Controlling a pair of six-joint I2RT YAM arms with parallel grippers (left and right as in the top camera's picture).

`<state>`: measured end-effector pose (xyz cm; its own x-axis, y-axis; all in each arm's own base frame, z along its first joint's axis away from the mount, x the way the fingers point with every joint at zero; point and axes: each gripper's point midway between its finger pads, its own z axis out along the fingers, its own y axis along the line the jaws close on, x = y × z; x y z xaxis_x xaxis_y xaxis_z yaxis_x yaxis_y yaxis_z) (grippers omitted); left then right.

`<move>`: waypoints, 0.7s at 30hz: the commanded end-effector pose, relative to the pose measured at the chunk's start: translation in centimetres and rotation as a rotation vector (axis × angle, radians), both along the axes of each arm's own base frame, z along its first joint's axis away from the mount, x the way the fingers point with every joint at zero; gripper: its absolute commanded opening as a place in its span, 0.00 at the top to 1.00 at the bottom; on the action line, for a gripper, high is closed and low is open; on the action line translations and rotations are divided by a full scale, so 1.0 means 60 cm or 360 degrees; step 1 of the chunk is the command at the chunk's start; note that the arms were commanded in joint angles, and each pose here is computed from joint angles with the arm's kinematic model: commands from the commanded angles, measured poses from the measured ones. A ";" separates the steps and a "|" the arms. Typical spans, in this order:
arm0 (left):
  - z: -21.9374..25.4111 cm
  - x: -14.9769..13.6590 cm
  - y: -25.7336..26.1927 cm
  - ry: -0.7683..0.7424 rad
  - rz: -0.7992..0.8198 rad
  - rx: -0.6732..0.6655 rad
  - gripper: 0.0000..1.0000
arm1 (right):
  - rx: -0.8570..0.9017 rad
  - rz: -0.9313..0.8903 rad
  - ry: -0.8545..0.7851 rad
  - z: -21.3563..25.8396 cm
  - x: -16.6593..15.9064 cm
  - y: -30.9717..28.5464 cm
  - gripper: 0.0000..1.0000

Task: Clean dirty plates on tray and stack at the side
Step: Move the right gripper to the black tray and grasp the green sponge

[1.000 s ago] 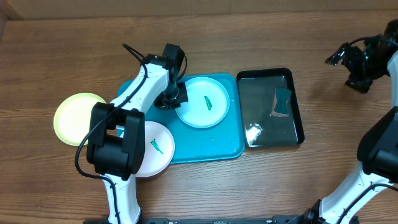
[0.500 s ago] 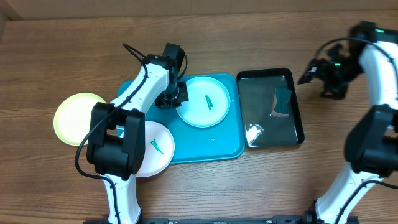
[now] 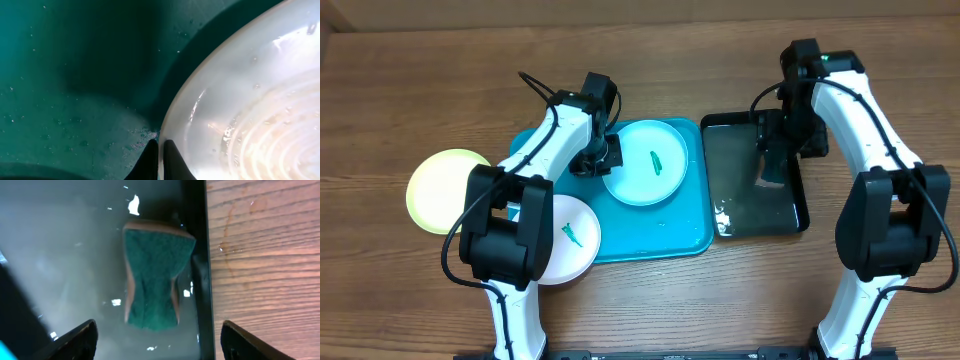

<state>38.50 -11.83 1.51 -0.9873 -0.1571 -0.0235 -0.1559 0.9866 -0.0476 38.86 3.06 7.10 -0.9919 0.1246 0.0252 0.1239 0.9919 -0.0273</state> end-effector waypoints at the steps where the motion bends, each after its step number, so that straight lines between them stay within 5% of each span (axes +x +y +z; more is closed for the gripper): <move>1: -0.020 -0.025 -0.002 0.0074 -0.0050 0.0016 0.96 | -0.0009 -0.0031 -0.0044 -0.005 -0.001 -0.001 0.21; 21: 0.064 -0.037 0.015 -0.0021 -0.0076 0.0061 0.96 | 0.0116 -0.0029 -0.0049 -0.050 -0.007 0.023 0.39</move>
